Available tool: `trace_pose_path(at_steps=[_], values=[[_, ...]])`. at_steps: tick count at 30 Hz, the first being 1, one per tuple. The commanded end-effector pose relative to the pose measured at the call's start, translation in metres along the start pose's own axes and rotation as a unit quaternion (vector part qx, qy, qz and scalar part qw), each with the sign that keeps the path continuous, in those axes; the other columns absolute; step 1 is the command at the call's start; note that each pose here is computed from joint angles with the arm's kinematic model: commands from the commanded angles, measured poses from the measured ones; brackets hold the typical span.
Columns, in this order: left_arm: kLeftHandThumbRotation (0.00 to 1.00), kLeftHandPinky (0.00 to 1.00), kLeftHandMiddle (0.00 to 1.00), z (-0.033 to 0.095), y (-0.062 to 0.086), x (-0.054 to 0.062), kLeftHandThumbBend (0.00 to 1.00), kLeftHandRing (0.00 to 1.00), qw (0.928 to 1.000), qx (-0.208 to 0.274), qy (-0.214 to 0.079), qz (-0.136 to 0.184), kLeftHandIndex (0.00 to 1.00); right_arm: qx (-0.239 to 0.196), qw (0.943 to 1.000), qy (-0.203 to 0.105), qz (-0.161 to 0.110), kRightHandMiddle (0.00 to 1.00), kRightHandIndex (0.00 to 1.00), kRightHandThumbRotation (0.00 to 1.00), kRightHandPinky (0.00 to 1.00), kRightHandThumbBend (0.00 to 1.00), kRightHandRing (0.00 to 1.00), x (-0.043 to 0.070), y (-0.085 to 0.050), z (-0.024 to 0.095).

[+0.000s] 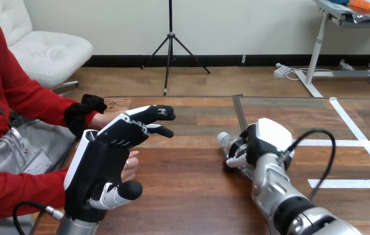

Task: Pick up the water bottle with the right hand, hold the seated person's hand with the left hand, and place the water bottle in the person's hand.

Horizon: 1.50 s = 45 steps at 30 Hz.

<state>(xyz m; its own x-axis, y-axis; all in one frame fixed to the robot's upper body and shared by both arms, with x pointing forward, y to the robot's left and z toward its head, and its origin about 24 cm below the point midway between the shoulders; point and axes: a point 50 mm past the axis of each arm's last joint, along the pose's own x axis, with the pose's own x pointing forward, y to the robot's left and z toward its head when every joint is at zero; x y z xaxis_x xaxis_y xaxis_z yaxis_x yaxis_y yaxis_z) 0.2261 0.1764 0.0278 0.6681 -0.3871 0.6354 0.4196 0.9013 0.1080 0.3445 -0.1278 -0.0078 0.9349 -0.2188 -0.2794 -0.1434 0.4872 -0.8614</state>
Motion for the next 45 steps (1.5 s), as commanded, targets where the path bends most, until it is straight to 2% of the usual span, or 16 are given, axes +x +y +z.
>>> trace_pose_path(at_steps=[1,14,22,28,37,45], values=[[0.66,0.64,0.78,0.0,0.001,0.009,0.93,0.77,0.9998,-0.004,-0.017,0.002,0.74,0.023,0.9986,-0.039,-0.026,0.51,0.52,0.0,0.37,0.72,0.44,0.001,-0.008,0.008],[0.66,0.63,0.78,0.001,0.002,0.008,0.93,0.76,0.9998,0.005,-0.02,0.003,0.74,0.016,0.9938,-0.104,-0.036,0.5,0.49,0.0,0.38,0.77,0.44,-0.003,-0.008,0.011],[0.68,0.63,0.78,0.001,0.003,0.009,0.91,0.77,0.9996,0.009,-0.025,0.0,0.74,-0.003,0.9906,-0.131,-0.041,0.48,0.48,0.0,0.37,0.79,0.43,-0.006,-0.01,0.011],[0.68,0.64,0.78,0.0,0.003,0.008,0.91,0.77,0.9998,0.003,-0.02,-0.003,0.74,-0.017,0.9868,-0.155,-0.045,0.48,0.48,0.0,0.36,0.8,0.42,-0.009,-0.013,0.01],[0.65,0.64,0.79,-0.001,0.003,0.009,0.9,0.77,0.9996,-0.016,-0.023,-0.008,0.74,-0.012,0.9814,-0.184,-0.051,0.49,0.48,0.0,0.37,0.82,0.43,-0.015,-0.019,0.006],[0.63,0.64,0.79,-0.002,0.004,0.007,0.91,0.77,0.9997,-0.012,-0.02,-0.005,0.74,-0.012,0.9752,-0.212,-0.063,0.48,0.48,0.0,0.38,0.84,0.42,-0.023,-0.026,0.002]])
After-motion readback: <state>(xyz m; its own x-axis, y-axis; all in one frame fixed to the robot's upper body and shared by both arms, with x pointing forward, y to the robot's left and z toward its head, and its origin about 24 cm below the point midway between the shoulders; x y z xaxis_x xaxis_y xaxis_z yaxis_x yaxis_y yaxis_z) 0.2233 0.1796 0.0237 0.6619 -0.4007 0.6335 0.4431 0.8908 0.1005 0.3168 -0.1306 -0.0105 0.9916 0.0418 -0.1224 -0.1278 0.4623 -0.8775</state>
